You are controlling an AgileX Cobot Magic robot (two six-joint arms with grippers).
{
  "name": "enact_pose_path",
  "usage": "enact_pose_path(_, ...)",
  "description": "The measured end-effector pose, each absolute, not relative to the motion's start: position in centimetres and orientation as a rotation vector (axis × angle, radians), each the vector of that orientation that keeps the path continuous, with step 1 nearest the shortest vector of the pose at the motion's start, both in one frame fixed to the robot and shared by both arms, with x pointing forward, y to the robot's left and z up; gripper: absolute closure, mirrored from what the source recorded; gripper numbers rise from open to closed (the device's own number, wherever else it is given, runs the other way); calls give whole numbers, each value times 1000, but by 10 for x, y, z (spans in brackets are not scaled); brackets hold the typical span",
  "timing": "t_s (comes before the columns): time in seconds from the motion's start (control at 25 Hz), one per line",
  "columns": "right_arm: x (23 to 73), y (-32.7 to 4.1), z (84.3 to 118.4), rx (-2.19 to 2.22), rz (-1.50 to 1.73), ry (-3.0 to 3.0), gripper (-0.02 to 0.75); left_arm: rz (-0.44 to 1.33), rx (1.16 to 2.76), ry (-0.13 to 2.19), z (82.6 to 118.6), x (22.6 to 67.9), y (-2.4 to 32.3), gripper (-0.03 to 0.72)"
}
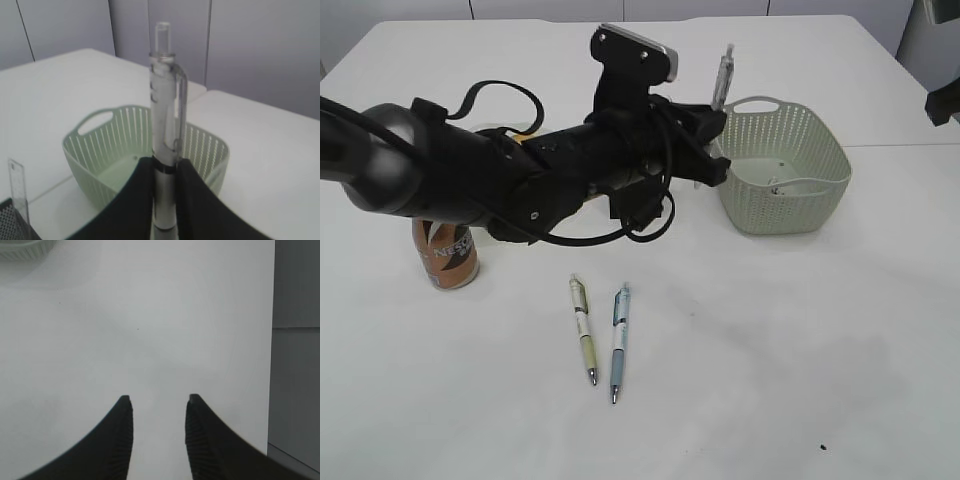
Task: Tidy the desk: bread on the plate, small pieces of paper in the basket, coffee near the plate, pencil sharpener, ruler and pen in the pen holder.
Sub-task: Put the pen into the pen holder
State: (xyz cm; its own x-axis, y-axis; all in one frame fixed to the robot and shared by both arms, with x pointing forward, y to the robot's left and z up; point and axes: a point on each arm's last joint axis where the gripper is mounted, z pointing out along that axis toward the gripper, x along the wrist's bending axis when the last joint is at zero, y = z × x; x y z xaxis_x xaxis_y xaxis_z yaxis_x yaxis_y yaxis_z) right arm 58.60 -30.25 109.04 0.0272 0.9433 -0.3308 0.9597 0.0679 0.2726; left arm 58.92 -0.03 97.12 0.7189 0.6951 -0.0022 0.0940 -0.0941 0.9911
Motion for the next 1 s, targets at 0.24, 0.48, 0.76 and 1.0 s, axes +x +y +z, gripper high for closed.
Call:
enact_pose_path(0.24,586,-303,1090,1888,-52,1929,446,627,1491,631,983,605,17,623)
enact_pose_path(0.48,586,-303,1090,1888,-52,1929,446,706,1408,638,1003,632,36,622)
enact_pose_path(0.76,586,-303,1090,1888,-52,1929,446,738,1386,642,1007,651,37,622)
enact_pose_path(1.0,586,-303,1090,1888,-52,1929,446,749,1414,685,989,665,45,622)
